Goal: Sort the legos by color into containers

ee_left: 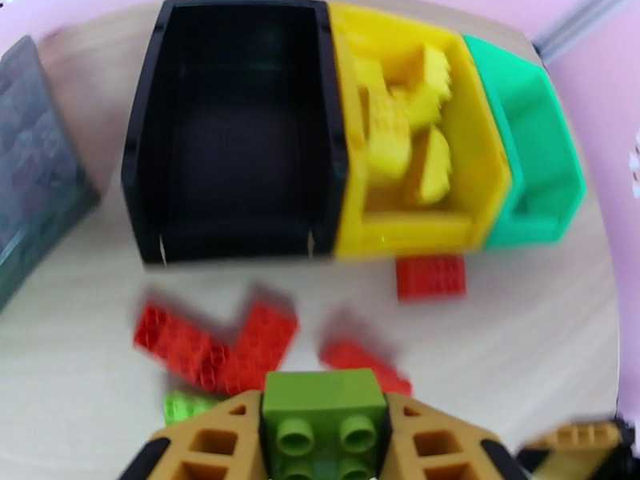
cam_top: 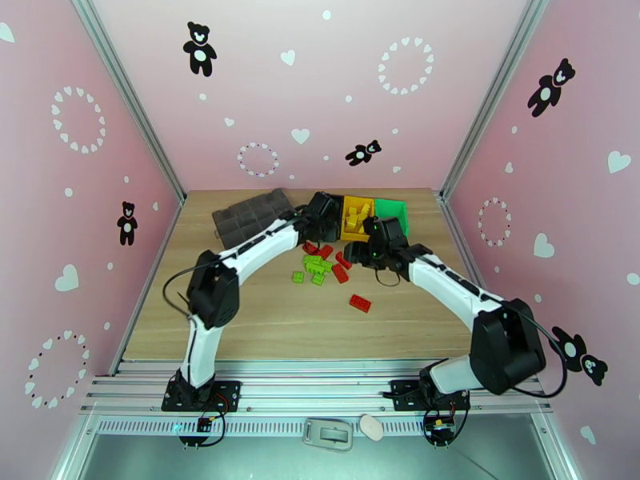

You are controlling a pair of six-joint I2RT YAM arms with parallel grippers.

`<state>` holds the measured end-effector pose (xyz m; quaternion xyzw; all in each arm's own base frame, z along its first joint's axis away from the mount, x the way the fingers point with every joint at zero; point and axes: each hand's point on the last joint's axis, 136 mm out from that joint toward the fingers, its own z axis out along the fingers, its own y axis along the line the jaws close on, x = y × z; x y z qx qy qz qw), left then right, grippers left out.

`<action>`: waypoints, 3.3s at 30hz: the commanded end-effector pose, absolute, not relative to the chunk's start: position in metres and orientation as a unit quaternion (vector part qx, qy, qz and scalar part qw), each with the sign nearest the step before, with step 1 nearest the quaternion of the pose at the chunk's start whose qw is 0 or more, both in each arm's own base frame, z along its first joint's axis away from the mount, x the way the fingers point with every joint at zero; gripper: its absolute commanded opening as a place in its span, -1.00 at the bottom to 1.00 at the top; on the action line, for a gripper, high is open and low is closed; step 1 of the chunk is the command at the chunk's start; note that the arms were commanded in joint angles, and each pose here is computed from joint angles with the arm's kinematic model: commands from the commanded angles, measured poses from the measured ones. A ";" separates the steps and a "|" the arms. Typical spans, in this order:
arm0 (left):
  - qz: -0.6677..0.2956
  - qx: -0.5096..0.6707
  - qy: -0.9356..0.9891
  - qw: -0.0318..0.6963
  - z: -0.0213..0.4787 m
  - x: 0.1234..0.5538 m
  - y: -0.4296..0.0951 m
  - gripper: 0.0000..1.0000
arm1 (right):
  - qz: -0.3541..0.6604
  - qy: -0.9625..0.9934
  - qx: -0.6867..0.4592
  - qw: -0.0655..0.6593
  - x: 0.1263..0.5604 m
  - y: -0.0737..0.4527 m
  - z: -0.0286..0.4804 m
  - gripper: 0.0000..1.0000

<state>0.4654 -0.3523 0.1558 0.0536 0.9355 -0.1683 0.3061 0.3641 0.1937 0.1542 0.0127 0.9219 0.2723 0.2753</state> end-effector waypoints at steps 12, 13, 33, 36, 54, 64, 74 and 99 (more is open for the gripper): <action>-0.183 0.023 0.934 0.307 0.130 0.550 -0.348 -0.20 | 0.274 0.916 0.014 0.293 0.389 0.198 0.174 0.25; -0.186 0.023 0.933 0.306 0.128 0.551 -0.349 -0.10 | 0.271 0.917 0.013 0.292 0.388 0.197 0.173 0.25; -0.204 0.056 0.910 0.357 0.204 0.500 -0.354 0.49 | 0.182 0.941 -0.022 0.284 0.341 0.158 0.149 0.44; -0.188 0.050 0.913 0.359 0.208 0.485 -0.341 0.47 | 0.176 0.943 -0.032 0.280 0.330 0.156 0.147 0.44; -0.109 0.021 0.956 0.271 0.110 0.357 -0.254 0.43 | 0.146 0.955 -0.093 0.242 0.267 0.182 0.111 0.55; -0.066 0.029 0.973 0.220 0.046 0.343 -0.249 0.31 | 0.152 0.954 -0.089 0.241 0.258 0.181 0.109 0.56; -0.054 0.034 0.976 0.207 0.027 0.350 -0.255 0.09 | 0.154 0.954 -0.088 0.241 0.259 0.182 0.107 0.55; -0.165 0.059 0.949 0.261 0.128 0.386 -0.297 -0.37 | 0.128 0.955 0.015 0.267 0.321 0.180 0.116 0.52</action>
